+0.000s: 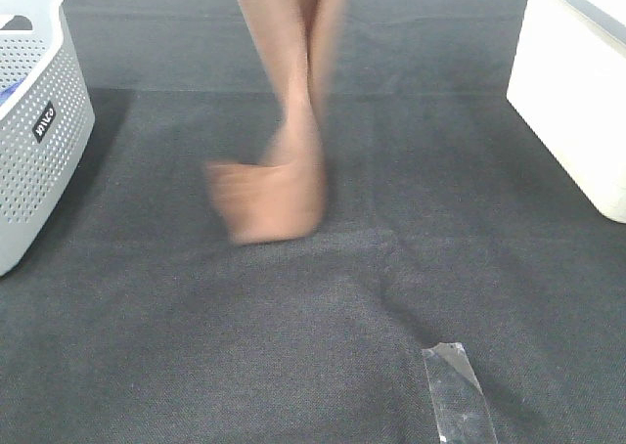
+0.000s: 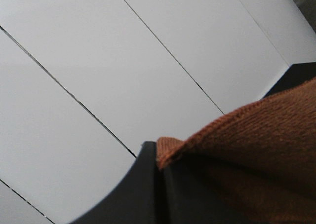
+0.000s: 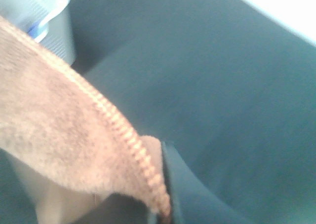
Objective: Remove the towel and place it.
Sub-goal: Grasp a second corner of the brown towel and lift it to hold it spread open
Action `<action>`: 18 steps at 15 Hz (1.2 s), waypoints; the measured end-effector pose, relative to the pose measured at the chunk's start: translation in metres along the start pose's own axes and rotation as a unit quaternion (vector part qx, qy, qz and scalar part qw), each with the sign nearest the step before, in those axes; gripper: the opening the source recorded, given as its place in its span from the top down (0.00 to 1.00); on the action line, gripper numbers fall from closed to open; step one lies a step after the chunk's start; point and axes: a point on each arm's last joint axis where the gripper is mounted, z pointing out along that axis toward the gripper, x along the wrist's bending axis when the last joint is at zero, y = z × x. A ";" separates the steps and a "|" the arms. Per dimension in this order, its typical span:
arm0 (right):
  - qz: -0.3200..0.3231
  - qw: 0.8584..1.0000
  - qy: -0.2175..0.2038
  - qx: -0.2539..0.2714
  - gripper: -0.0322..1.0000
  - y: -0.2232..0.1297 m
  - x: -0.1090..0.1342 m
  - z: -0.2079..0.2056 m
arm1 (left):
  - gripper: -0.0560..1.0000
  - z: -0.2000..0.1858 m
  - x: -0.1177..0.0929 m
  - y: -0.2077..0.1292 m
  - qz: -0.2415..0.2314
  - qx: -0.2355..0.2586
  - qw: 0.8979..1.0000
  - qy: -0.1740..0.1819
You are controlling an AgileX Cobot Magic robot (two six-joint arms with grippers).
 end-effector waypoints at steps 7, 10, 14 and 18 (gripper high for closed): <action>-0.044 0.971 -0.129 -0.196 0.97 0.034 -0.025 0.016 | 0.95 0.040 0.021 -0.048 -0.033 -0.165 0.982 0.088; -0.042 0.956 -0.152 -0.247 0.97 0.036 -0.031 0.037 | 0.95 0.065 0.027 -0.067 -0.083 -0.171 0.974 0.119; -0.051 0.939 -0.178 -0.288 0.97 0.033 -0.036 0.061 | 0.95 0.097 0.031 -0.072 -0.082 -0.189 0.969 0.135; -0.049 0.922 -0.206 -0.324 0.97 0.027 -0.050 0.076 | 0.95 0.129 0.034 -0.096 -0.079 -0.186 0.968 0.150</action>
